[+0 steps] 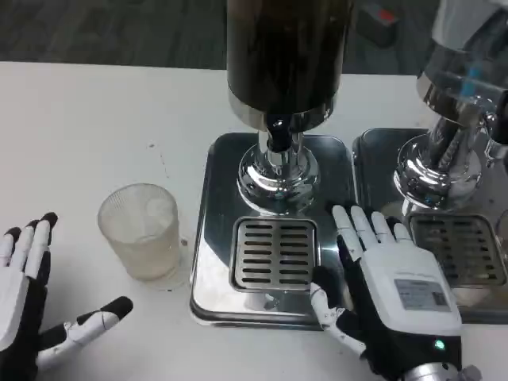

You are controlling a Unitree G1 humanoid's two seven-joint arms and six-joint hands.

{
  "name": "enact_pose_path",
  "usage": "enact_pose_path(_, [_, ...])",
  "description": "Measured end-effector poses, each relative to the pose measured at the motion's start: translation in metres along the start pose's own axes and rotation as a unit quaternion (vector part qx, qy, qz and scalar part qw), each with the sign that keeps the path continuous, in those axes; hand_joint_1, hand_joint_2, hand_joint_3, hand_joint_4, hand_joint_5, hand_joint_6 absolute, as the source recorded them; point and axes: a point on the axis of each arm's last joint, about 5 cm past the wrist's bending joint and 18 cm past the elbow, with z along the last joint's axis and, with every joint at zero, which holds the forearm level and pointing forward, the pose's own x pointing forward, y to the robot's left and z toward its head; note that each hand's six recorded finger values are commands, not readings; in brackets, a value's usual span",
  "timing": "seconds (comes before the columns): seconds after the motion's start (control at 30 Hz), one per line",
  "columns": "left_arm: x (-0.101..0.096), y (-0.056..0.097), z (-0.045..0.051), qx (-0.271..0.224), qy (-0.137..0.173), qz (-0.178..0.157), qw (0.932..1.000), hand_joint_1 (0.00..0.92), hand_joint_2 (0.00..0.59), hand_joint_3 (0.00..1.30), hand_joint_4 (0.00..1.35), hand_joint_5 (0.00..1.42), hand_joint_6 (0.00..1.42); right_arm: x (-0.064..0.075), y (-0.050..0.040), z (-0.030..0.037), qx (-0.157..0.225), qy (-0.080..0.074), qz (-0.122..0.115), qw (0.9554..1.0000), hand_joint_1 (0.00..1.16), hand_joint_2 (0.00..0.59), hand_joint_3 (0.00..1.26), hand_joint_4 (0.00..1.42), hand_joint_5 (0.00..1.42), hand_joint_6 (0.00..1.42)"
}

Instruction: Grasp the cup under the faucet to collect the drink, then remove the cup.

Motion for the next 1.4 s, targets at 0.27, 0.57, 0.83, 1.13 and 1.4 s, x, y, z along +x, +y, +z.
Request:
enact_pose_path(0.27, [0.0, 0.001, 0.0001, -0.005, -0.001, 0.01, 0.9999, 0.0, 0.041, 0.0, 0.0, 0.0, 0.0, 0.001, 0.0002, -0.0002, 0.001, 0.0, 0.0, 1.0, 0.29, 0.563, 0.02, 0.0, 0.0, 0.0])
enact_pose_path(0.57, [0.004, -0.005, -0.0083, -0.157, -0.021, 0.057, 0.9857, 0.0, 0.0, 0.0, 0.0, 0.0, 0.0, 0.003, 0.0011, -0.0018, 0.005, 0.004, 0.001, 1.0, 0.3, 0.562, 0.02, 0.0, 0.0, 0.0])
enact_pose_path(0.83, [0.017, -0.018, -0.0084, -0.286, -0.028, 0.039, 0.9569, 0.024, 0.005, 0.0, 0.0, 0.0, 0.0, 0.003, 0.0018, -0.0016, 0.013, 0.007, 0.002, 0.9999, 0.3, 0.562, 0.03, 0.0, 0.0, 0.0])
enact_pose_path(1.13, [0.037, -0.023, -0.0038, -0.276, -0.043, 0.002, 0.9601, 0.147, 0.022, 0.0, 0.0, 0.0, 0.0, 0.003, 0.0019, -0.0014, 0.015, 0.008, 0.002, 0.9999, 0.31, 0.562, 0.03, 0.0, 0.0, 0.0])
enact_pose_path(1.4, [0.055, -0.02, 0.0037, -0.252, -0.068, -0.021, 0.9652, 0.161, 0.024, 0.0, 0.0, 0.0, 0.0, 0.003, 0.0021, -0.0013, 0.018, 0.009, 0.003, 0.9998, 0.31, 0.562, 0.03, 0.0, 0.0, 0.0])
